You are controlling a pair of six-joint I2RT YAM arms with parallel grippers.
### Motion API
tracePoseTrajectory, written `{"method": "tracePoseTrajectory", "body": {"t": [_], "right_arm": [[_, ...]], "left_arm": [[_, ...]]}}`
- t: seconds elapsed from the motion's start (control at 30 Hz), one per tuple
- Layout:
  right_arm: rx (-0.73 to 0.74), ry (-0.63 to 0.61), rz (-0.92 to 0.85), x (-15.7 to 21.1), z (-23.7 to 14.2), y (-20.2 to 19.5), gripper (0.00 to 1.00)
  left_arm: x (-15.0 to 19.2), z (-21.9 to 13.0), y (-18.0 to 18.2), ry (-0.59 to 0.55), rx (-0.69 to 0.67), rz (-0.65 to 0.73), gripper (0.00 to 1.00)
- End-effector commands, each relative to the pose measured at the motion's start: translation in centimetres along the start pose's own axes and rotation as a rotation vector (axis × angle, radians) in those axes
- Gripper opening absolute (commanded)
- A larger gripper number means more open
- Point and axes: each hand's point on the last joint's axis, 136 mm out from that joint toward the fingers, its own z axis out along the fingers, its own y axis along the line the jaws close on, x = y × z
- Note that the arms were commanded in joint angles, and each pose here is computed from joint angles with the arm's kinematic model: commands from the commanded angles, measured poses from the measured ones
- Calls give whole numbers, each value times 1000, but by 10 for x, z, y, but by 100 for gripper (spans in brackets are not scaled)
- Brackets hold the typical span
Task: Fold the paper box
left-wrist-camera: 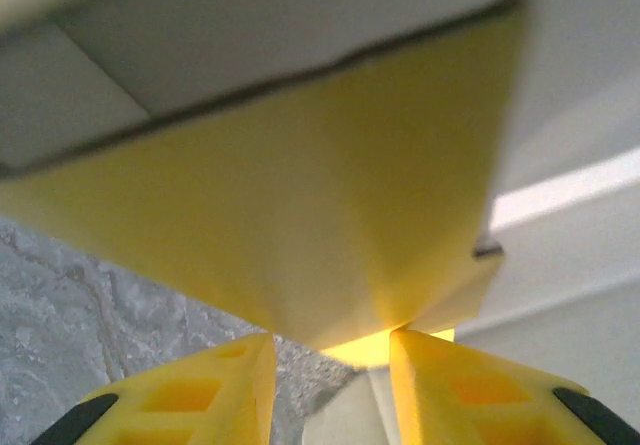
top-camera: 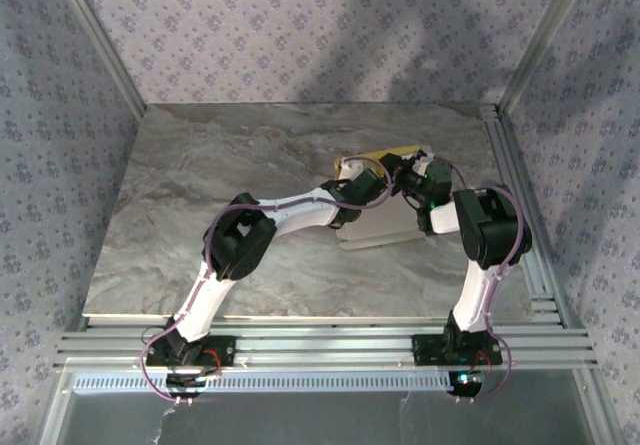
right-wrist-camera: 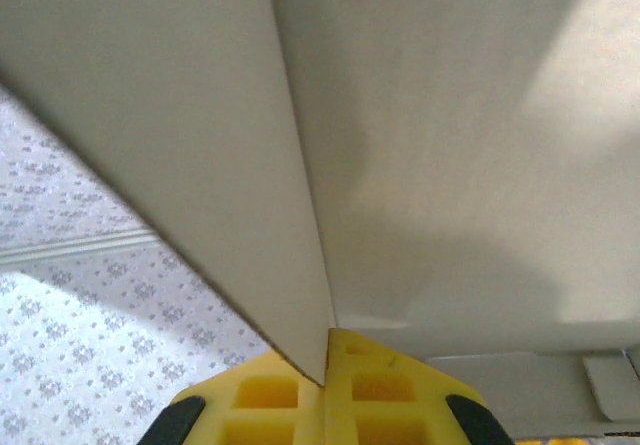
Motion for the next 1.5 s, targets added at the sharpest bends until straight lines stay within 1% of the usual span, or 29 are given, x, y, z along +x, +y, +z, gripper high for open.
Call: {"method": "tracePoseTrajectory", "body": {"t": [0.0,0.23,0.47,0.57,0.63,0.73,0.83,0.97,1.17,1.37,1.47], "right_arm": [[-16,36,-57,12,-6,3,0],[-1,34,-51,14,-9,-4,0],[5,39,-44,13,-7,-4,0],[5,42,-44,13,-7,-2,0],[6,45,-41,13,-6,-2,0],[4,55,-40,14,-4,1,0],[5,59,-37,13,-3,1,0],[11,63,-30,12,-4,0,0],[14,67,-27,10,-4,0,0],[20,64,-23,10,-3,-1,0],[18,68,-21,10,-3,0,0]], "left_arm": [[23,10,21,53,-69,70,36],[25,11,22,34,-85,87,36],[15,16,19,11,-99,112,36],[14,20,20,16,-101,115,34],[13,23,20,17,-95,116,31],[9,26,15,9,-66,121,25],[4,27,8,-15,-4,113,25],[-3,26,10,-64,78,68,33],[-2,29,17,-112,185,7,34],[-5,32,19,-150,210,-5,35],[-6,34,23,-154,220,-27,29]]}}
